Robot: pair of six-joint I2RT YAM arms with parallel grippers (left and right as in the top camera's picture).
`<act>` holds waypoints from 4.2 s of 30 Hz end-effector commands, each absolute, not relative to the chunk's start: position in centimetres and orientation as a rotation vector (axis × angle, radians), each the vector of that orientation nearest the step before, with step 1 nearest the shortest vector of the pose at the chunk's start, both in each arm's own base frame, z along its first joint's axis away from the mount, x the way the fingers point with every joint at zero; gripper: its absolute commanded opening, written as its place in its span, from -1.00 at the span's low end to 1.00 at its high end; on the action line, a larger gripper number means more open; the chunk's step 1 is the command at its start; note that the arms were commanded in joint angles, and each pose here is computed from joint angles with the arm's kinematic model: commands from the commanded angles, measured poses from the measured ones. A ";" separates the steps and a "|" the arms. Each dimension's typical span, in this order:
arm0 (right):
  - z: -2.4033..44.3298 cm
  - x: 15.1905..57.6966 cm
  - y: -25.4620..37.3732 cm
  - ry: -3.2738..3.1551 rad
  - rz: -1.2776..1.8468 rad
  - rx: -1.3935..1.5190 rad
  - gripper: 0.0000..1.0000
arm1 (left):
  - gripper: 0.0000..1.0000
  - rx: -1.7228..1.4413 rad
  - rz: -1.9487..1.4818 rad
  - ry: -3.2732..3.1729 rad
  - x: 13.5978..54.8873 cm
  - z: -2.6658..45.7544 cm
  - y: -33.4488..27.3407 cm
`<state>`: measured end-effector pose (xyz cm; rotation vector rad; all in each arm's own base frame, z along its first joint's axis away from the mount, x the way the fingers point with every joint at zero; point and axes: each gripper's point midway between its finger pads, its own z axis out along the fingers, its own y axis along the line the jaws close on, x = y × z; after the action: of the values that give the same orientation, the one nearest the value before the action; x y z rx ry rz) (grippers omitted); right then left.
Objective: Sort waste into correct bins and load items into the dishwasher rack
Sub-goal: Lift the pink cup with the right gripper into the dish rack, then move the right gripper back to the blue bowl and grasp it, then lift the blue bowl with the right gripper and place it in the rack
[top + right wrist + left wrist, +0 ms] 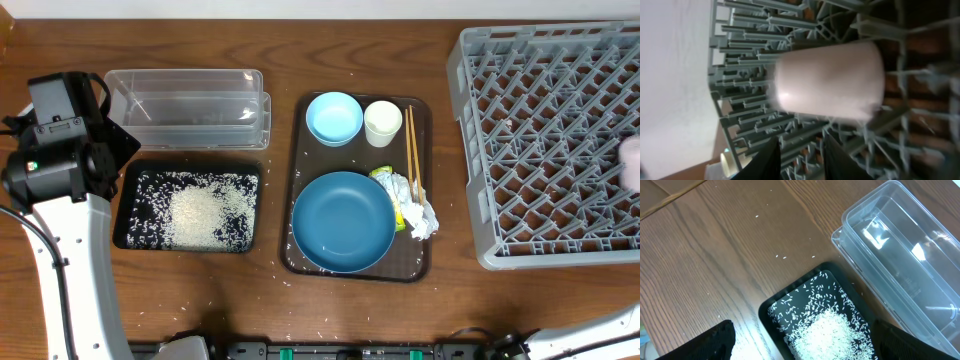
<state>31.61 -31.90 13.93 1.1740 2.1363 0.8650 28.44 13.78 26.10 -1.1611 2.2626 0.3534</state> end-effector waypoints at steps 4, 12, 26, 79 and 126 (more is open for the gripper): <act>22.4 30.2 -30.1 2.128 0.598 1.175 -0.47 | 0.77 -1.176 0.359 2.256 28.5 26.1 14.0; 32.0 31.1 -20.8 2.137 0.499 0.854 -0.36 | 0.77 -1.176 0.359 2.256 28.5 26.1 14.0; 26.0 34.1 -0.3 2.658 0.428 0.281 0.37 | 0.77 -1.176 0.359 2.256 28.5 26.1 14.0; 4.6 20.9 33.6 2.833 0.052 -0.905 0.49 | 0.77 -1.176 0.359 2.256 28.5 26.1 14.0; 28.8 48.2 3.5 2.501 0.609 -0.112 -0.98 | 0.77 -1.176 0.359 2.256 28.5 26.1 14.0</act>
<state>47.64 4.66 28.43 -0.0088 2.5761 0.3355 28.48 13.79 26.05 -1.1614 2.2640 0.3539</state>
